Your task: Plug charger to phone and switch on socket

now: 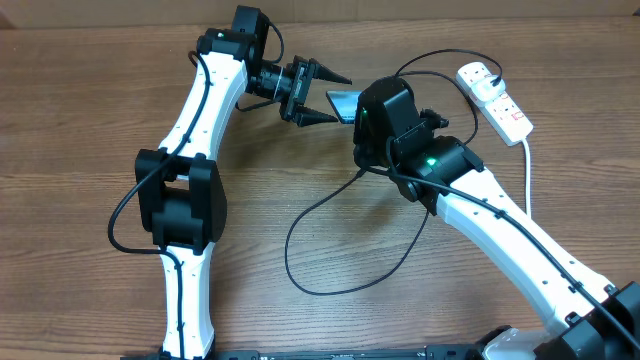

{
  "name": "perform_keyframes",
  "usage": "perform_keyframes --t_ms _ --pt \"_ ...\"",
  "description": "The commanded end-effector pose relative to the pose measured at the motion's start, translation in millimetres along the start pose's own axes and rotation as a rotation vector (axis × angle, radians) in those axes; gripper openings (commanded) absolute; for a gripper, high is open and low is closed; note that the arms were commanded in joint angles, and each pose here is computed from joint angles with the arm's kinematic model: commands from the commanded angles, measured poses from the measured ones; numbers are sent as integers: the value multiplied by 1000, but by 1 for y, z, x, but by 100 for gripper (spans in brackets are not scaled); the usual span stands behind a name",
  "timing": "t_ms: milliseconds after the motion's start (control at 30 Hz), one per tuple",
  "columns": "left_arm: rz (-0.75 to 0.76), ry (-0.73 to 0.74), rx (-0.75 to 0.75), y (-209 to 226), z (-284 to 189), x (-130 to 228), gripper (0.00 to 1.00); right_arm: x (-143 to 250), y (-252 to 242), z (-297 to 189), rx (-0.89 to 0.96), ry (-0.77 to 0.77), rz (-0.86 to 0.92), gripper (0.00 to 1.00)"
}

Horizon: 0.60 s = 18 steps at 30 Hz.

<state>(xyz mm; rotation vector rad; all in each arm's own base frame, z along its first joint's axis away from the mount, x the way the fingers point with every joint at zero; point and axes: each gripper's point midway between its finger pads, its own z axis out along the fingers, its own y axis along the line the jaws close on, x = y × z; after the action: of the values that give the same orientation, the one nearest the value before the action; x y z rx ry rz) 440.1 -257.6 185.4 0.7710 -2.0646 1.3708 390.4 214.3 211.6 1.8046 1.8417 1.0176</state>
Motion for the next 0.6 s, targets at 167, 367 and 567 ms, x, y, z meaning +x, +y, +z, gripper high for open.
perform_keyframes --t_ms 167,367,567 --pt "14 19 13 -11 4 11 52 14 10 -6 -15 59 103 4" --pt "-5 19 14 -11 4 11 45 21 7 -7 7 99 159 5" --pt "-5 12 10 -11 4 10 36 22 7 -7 10 103 158 5"
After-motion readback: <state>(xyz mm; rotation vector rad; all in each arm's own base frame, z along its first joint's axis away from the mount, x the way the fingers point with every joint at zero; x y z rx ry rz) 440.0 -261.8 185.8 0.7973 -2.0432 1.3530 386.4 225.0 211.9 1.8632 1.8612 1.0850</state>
